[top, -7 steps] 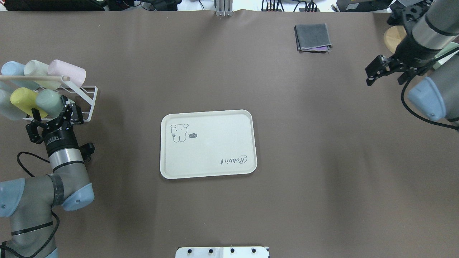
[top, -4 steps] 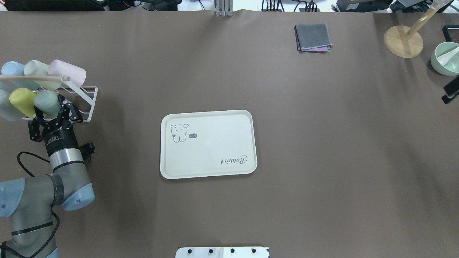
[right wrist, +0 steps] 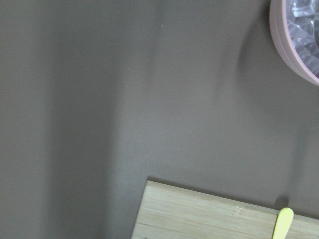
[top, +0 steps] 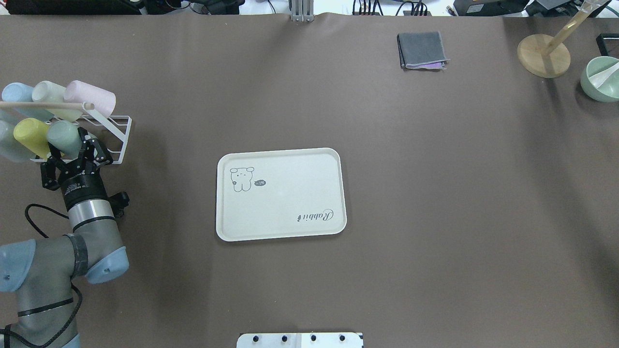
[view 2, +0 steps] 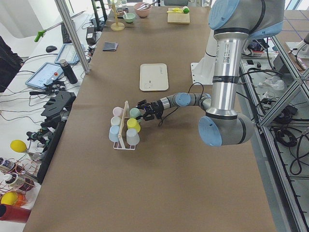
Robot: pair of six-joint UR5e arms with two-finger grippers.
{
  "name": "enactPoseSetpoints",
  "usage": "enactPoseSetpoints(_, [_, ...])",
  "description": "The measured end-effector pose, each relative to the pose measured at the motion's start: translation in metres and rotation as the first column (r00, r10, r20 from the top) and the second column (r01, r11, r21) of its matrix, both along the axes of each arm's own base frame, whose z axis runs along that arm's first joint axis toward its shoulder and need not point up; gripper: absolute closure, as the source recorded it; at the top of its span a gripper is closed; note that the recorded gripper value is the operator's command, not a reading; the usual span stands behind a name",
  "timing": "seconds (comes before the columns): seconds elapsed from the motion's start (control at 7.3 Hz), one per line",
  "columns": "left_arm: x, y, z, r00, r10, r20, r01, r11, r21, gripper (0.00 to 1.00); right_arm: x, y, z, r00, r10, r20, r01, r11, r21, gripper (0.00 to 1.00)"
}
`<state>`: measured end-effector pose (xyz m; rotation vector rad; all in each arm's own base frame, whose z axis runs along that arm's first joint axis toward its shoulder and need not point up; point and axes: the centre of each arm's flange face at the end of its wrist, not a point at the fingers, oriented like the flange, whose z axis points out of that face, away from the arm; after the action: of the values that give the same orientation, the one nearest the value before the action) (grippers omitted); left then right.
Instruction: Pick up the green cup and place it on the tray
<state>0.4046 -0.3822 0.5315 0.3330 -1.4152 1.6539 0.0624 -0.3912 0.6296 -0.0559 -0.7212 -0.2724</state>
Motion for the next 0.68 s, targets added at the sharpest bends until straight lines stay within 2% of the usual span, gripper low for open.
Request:
enactPoseSetpoints(0.27, [-0.001, 0.0, -0.005, 1.0, 0.002, -0.009, -0.002, 1.0, 0.015, 0.88, 0.014, 0.027, 0.029, 1.0, -0.004, 0.006, 0.004, 0.999, 0.032, 0.0])
enactPoseSetpoints(0.41, [-0.002, 0.0, -0.009, 1.0, 0.003, -0.01, -0.003, 0.999, 0.036, 0.91, 0.015, 0.029, 0.045, 1.0, 0.002, 0.007, -0.002, 0.999, 0.038, 0.0])
enactPoseSetpoints(0.55, [-0.003, 0.0, -0.013, 1.0, 0.004, -0.012, -0.003, 0.999, 0.05, 0.92, 0.016, 0.027, 0.057, 1.0, 0.028, 0.007, -0.028, 0.999, 0.029, 0.0])
enactPoseSetpoints(0.68, [-0.004, 0.0, -0.017, 1.0, 0.004, -0.015, -0.003, 0.998, 0.061, 0.92, 0.015, 0.023, 0.06, 0.997, 0.08, 0.003, -0.08, 0.997, -0.004, 0.0])
